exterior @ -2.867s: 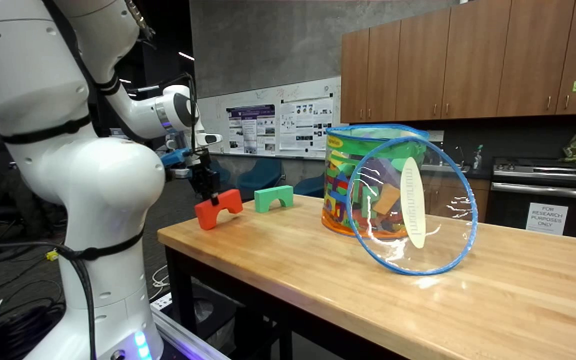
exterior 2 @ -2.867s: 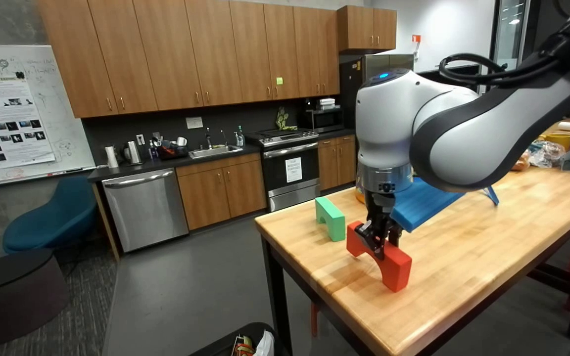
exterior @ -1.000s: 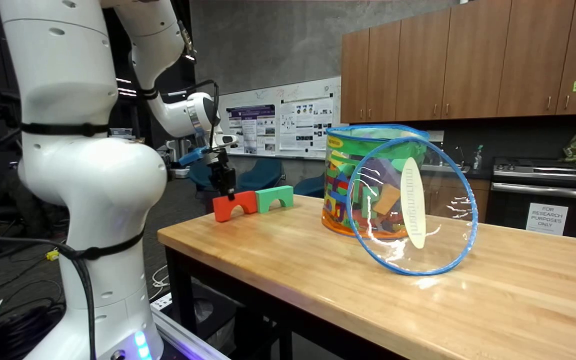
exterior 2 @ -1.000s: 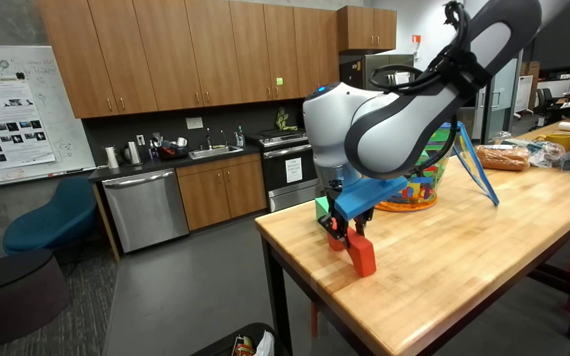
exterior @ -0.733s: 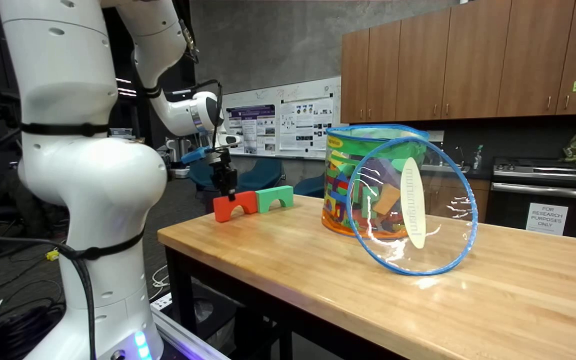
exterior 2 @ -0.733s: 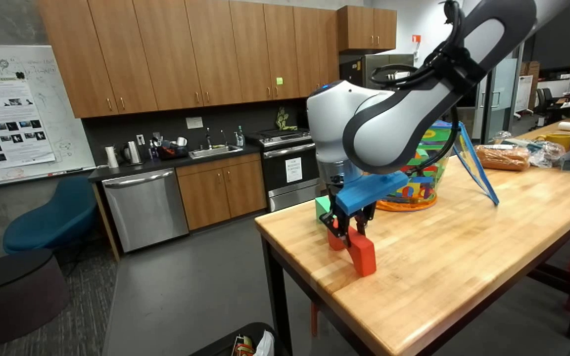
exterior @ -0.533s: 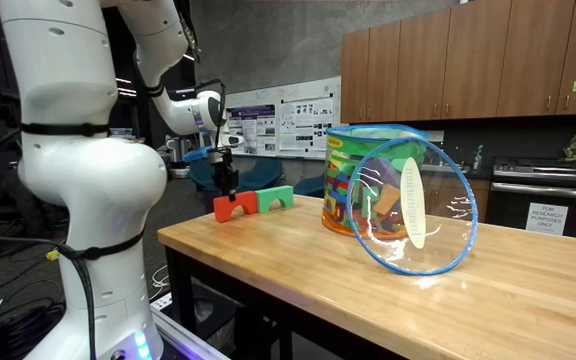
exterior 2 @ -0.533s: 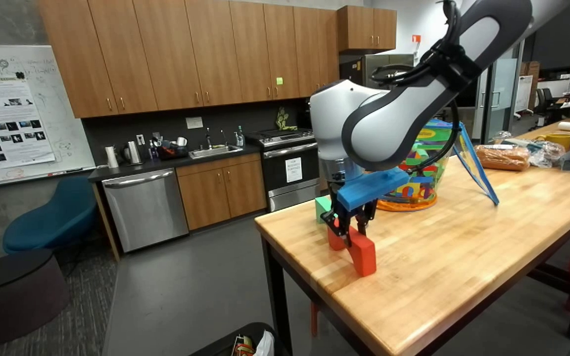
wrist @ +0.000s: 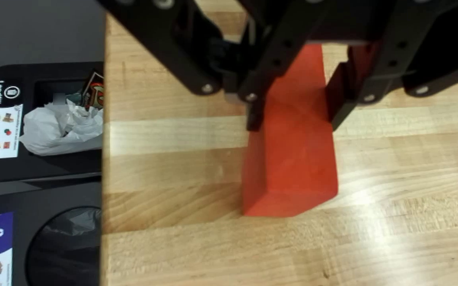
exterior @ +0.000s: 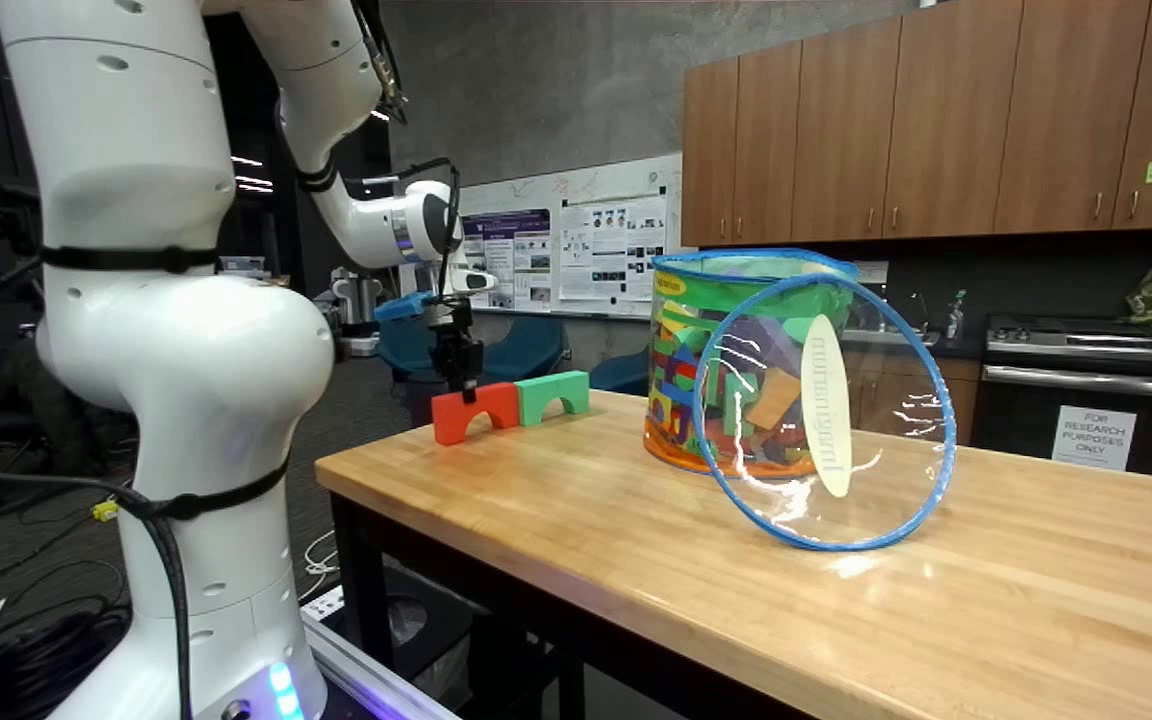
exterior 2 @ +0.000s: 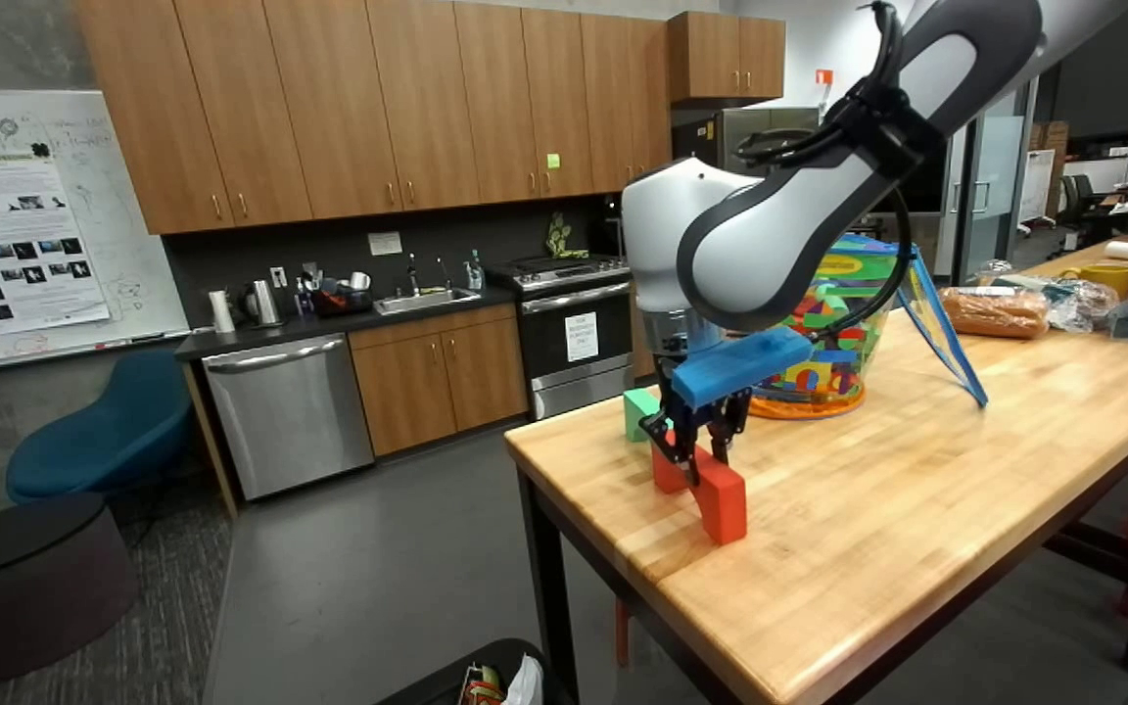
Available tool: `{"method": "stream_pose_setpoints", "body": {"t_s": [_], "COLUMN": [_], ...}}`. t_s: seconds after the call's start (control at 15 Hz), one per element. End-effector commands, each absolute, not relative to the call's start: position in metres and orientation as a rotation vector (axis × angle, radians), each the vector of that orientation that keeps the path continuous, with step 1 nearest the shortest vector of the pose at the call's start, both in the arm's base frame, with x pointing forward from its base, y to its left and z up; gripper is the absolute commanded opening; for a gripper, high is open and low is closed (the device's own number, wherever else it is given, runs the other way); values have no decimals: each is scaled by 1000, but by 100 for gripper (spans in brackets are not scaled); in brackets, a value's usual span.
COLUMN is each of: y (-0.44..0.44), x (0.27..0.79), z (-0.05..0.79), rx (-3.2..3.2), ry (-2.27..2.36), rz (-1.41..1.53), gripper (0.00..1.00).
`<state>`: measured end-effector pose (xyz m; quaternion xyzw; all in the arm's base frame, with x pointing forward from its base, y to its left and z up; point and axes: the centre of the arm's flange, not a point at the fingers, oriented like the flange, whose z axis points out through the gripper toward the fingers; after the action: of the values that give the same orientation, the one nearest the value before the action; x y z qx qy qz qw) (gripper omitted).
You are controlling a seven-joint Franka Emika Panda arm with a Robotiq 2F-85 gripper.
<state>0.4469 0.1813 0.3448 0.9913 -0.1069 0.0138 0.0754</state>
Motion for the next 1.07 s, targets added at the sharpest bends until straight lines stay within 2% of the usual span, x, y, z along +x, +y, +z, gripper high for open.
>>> {"method": "stream_pose_setpoints", "body": {"t_s": [0.0,1.0], "y": [163,113], "x": [445,445], "z": [339,337], "rx": [2968,3024], "ry": [-341,-44], "rz": [31,-26], "gripper": [15,15]}}
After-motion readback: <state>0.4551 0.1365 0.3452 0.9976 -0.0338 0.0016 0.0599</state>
